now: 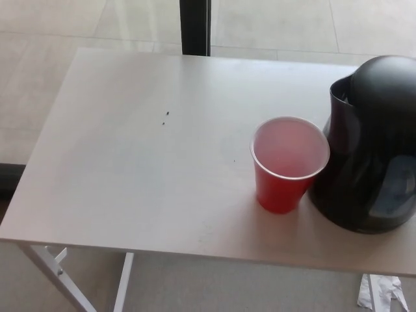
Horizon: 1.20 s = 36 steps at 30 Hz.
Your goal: The robot uses its right hand to lift up a kettle kept on the middle of the desk by its handle and tilt it into a glass kept next to it to pour out water
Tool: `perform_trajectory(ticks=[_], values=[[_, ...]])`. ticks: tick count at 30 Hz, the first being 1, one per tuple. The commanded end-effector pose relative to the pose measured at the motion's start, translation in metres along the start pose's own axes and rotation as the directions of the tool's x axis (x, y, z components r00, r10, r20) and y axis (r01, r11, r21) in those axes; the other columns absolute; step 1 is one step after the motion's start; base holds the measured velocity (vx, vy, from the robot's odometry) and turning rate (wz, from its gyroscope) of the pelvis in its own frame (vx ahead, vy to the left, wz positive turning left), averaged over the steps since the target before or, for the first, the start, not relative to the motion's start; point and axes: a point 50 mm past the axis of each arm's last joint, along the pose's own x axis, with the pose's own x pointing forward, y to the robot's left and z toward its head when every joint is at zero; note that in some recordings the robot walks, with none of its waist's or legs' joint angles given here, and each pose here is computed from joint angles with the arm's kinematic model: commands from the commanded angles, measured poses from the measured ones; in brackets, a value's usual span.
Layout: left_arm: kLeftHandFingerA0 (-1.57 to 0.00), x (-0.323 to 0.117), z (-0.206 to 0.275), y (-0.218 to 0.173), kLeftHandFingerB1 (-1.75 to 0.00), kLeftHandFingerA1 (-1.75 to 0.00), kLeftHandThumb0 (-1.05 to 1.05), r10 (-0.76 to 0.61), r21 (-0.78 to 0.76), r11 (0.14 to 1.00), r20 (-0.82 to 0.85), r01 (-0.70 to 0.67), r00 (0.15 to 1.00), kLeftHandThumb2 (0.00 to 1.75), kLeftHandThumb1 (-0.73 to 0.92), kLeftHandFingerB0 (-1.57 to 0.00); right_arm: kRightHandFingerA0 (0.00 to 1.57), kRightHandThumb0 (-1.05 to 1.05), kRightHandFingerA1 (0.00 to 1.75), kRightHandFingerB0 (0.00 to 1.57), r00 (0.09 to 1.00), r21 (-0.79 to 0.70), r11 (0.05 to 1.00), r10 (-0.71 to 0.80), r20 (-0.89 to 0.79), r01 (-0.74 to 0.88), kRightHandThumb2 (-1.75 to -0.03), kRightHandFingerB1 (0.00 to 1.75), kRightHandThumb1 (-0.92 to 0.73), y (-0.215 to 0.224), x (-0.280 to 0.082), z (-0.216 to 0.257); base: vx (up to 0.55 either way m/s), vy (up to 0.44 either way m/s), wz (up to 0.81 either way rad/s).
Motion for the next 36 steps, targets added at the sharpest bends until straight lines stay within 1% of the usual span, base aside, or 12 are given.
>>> perform_trajectory(ticks=[1, 2, 6, 13, 15, 17, 24, 29, 31, 33, 34, 36], values=[[-0.54, -0.005, 0.013, 0.015, -0.91, -0.59, -1.05, -0.067, -0.100, 0.992, 0.105, 0.077, 0.992, 1.17, 0.34, -0.37, 0.05, -0.64, 0.63, 0.01, 0.990, 0.389, 0.917, -0.123, 0.064, 0.088, -0.63, 0.19, -0.68, -0.035, 0.003, 0.017, 0.00, 0.000, 0.00], [-0.52, -0.005, 0.012, 0.016, -0.88, -0.63, -1.05, -0.064, -0.113, 0.991, 0.101, 0.076, 0.993, 0.88, 0.44, -0.39, 0.03, -0.82, 0.44, 0.00, 0.989, 0.446, 0.889, -0.138, 0.051, 0.101, -0.94, 0.14, -0.56, -0.042, 0.004, 0.020, 0.00, 0.000, 0.00], [-0.58, -0.005, 0.007, 0.016, -0.87, -0.56, -1.05, -0.052, -0.140, 0.988, 0.082, 0.063, 0.995, 1.15, 0.30, -0.38, 0.00, -0.92, 0.15, 0.00, 0.972, 0.561, 0.809, -0.235, 0.031, 0.178, -0.98, 0.07, -0.62, -0.065, 0.007, 0.039, 0.00, 0.000, 0.00], [-0.55, -0.003, 0.011, 0.015, -0.86, -0.62, -1.05, -0.058, -0.182, 0.980, 0.092, 0.074, 0.994, 0.88, 0.44, -0.41, 0.01, -0.83, 0.35, 0.00, 0.957, 0.598, 0.801, -0.154, 0.244, -0.024, -0.93, 0.10, -0.54, -0.059, 0.013, 0.096, 0.00, 0.000, 0.00], [-0.56, -0.002, 0.013, 0.013, -0.87, -0.57, -1.05, -0.060, -0.140, 0.987, 0.095, 0.073, 0.994, 1.16, 0.32, -0.38, 0.02, -0.88, 0.18, 0.00, 0.911, 0.484, 0.859, -0.054, 0.408, -0.166, -0.92, 0.06, -0.53, -0.048, 0.012, 0.135, 0.00, 0.000, 0.00], [-0.55, -0.002, 0.012, 0.012, -0.84, -0.60, -1.05, -0.062, -0.140, 0.987, 0.097, 0.076, 0.993, 0.88, 0.47, -0.39, 0.00, -0.84, 0.34, 0.00, 0.895, 0.466, 0.857, -0.013, 0.447, -0.220, -0.65, 0.18, -0.59, -0.043, 0.010, 0.152, 0.00, 0.000, 0.00], [-0.56, -0.002, 0.009, 0.012, -0.83, -0.61, -1.05, -0.064, -0.137, 0.988, 0.082, 0.075, 0.995, 0.88, 0.45, -0.41, 0.00, -1.05, 0.25, 0.00, 0.744, 0.245, 0.848, 0.231, 0.627, -0.470, -0.99, 0.20, -0.60, -0.005, -0.003, 0.219, 0.00, 0.000, 0.00], [-0.59, -0.002, 0.008, 0.011, -0.87, -0.60, -1.05, -0.074, -0.166, 0.982, 0.084, 0.087, 0.994, 1.16, 0.31, -0.39, 0.00, -1.05, 0.00, 0.00, 0.630, -0.099, 0.825, 0.496, 0.598, -0.556, -0.63, 0.11, -0.54, 0.035, -0.016, 0.250, 0.00, 0.000, 0.00], [-0.58, -0.002, 0.008, 0.011, -0.83, -0.62, -1.05, -0.072, -0.140, 0.987, 0.078, 0.082, 0.994, 0.88, 0.45, -0.43, 0.00, -0.75, 0.26, 0.00, 0.603, -0.164, 0.789, 0.568, 0.560, -0.592, -1.01, 0.28, -0.45, 0.044, -0.019, 0.253, 0.00, 0.000, 0.00], [-0.58, -0.001, 0.008, 0.011, -0.86, -0.56, -1.05, -0.070, -0.143, 0.986, 0.075, 0.080, 0.995, 1.15, 0.29, -0.42, 0.00, -0.97, 0.04, 0.00, 0.567, -0.200, 0.749, 0.622, 0.540, -0.632, -0.57, 0.10, -0.51, 0.052, -0.023, 0.254, 0.00, 0.000, 0.00], [-0.58, -0.001, 0.008, 0.011, -0.86, -0.57, -1.05, -0.071, -0.140, 0.987, 0.074, 0.081, 0.995, 1.16, 0.29, -0.42, 0.00, -0.95, 0.08, 0.00, 0.549, -0.240, 0.731, 0.651, 0.523, -0.638, -0.98, 0.00, -0.54, 0.056, -0.024, 0.254, 0.00, 0.000, 0.00], [-0.57, -0.002, 0.007, 0.012, -0.83, -0.62, -1.05, -0.070, -0.135, 0.988, 0.073, 0.079, 0.995, 0.87, 0.44, -0.45, 0.00, -0.91, 0.11, 0.00, 0.537, -0.263, 0.712, 0.677, 0.504, -0.652, -0.92, 0.00, -0.50, 0.061, -0.027, 0.252, 0.00, 0.000, 0.00]])
